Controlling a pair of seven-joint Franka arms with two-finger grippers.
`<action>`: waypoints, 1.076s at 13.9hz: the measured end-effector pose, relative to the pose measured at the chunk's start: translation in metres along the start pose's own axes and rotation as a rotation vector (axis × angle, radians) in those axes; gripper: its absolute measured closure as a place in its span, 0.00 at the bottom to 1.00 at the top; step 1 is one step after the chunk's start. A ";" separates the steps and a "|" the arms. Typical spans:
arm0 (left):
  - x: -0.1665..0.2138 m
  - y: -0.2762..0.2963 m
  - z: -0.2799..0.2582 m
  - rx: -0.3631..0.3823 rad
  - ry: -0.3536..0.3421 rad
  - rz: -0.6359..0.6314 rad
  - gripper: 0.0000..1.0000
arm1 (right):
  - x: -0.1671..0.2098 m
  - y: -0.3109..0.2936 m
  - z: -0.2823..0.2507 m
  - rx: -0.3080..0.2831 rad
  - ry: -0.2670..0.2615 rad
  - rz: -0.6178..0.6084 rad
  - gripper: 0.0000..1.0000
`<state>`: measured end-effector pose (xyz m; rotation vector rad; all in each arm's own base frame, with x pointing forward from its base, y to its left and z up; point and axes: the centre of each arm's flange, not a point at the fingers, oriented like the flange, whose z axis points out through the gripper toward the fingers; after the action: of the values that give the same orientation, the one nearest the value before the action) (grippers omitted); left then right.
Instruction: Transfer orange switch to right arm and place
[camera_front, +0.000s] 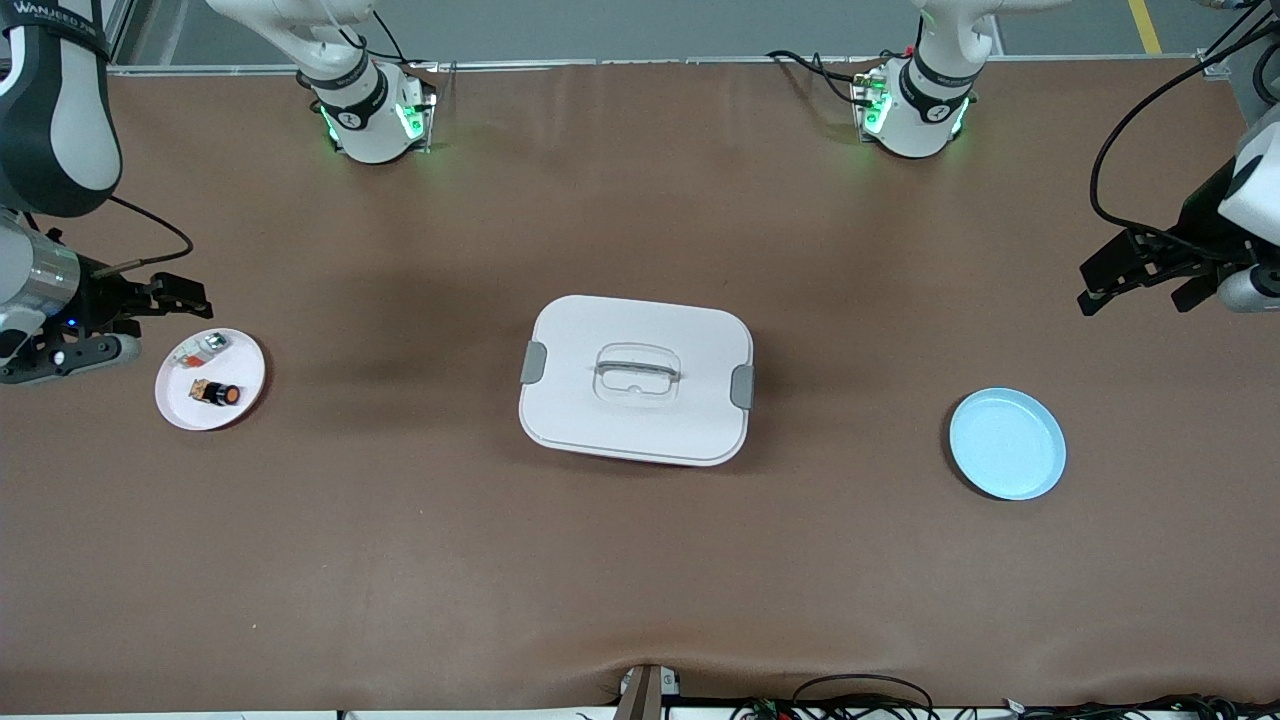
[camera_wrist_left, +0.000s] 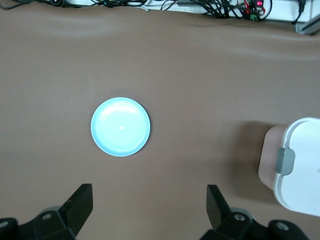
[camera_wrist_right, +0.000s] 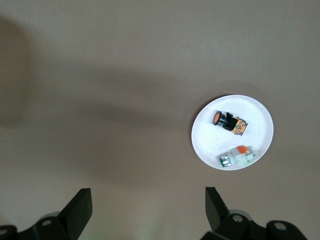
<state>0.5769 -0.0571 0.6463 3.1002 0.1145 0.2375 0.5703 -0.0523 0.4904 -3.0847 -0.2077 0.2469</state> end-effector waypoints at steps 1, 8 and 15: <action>0.000 0.001 0.000 0.000 0.001 -0.008 0.00 | 0.000 -0.007 -0.009 0.002 0.005 0.074 0.00; 0.001 0.000 -0.005 -0.002 0.010 0.042 0.00 | 0.001 -0.064 -0.091 -0.006 0.089 0.375 0.00; 0.002 -0.006 -0.004 0.001 0.006 0.044 0.00 | -0.001 -0.059 -0.094 -0.007 0.074 0.360 0.00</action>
<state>0.5775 -0.0511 0.6504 3.1053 0.0470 0.2477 0.5767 0.0034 0.5860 -3.1095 0.3520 0.1412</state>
